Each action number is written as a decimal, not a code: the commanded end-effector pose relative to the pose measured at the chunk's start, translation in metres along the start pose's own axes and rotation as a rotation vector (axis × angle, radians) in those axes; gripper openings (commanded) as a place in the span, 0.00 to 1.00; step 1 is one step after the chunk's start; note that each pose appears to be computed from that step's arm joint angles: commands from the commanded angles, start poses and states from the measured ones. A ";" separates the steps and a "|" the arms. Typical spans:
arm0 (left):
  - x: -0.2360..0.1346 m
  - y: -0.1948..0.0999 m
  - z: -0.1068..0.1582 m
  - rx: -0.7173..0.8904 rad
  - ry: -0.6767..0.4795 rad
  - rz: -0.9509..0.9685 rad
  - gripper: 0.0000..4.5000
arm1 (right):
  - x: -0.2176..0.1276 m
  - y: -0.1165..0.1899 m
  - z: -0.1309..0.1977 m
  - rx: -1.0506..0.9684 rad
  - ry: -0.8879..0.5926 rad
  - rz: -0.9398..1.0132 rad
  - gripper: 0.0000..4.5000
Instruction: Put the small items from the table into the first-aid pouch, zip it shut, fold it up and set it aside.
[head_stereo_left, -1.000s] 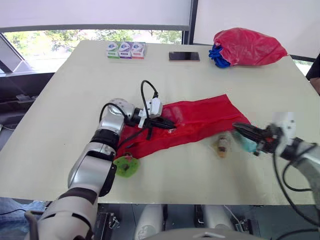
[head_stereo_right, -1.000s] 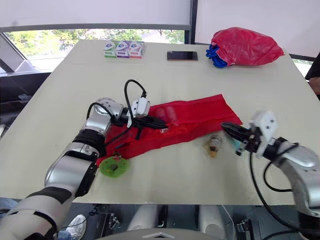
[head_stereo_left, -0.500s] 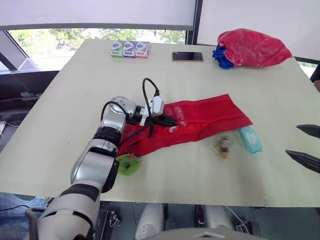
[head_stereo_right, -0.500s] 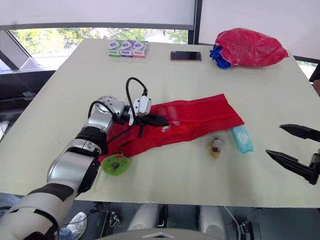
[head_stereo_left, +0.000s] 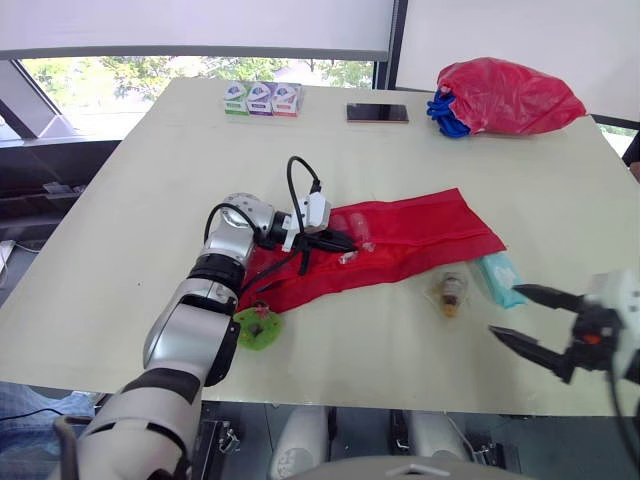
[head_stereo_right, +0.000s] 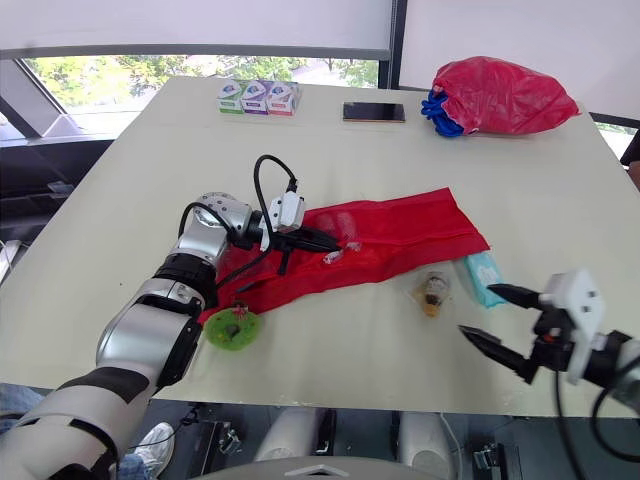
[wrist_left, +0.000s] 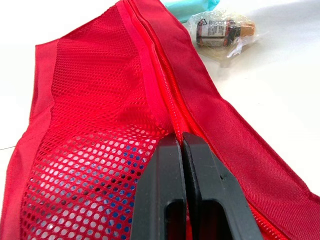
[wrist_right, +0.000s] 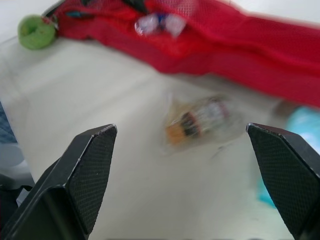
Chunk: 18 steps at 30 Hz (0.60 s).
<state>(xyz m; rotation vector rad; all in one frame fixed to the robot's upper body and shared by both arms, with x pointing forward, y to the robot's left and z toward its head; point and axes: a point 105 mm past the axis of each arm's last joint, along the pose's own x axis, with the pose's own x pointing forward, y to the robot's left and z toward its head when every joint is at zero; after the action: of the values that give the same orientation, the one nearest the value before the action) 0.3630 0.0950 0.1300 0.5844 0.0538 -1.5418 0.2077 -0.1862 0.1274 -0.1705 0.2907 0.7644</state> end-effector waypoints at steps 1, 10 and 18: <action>-0.003 0.007 0.012 0.046 -0.027 0.042 0.00 | 0.017 0.002 -0.005 -0.009 0.024 -0.092 0.99; 0.006 0.006 0.019 0.046 -0.066 0.066 0.00 | 0.061 0.007 -0.026 0.103 0.064 -0.264 0.99; 0.010 0.004 0.021 0.039 -0.085 0.072 0.00 | 0.059 0.000 -0.032 0.077 0.099 -0.323 0.40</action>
<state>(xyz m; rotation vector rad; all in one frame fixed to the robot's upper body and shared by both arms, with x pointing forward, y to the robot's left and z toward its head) 0.3589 0.0805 0.1314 0.5459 0.0075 -1.5122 0.2409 -0.1513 0.0696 -0.1558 0.4069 0.4434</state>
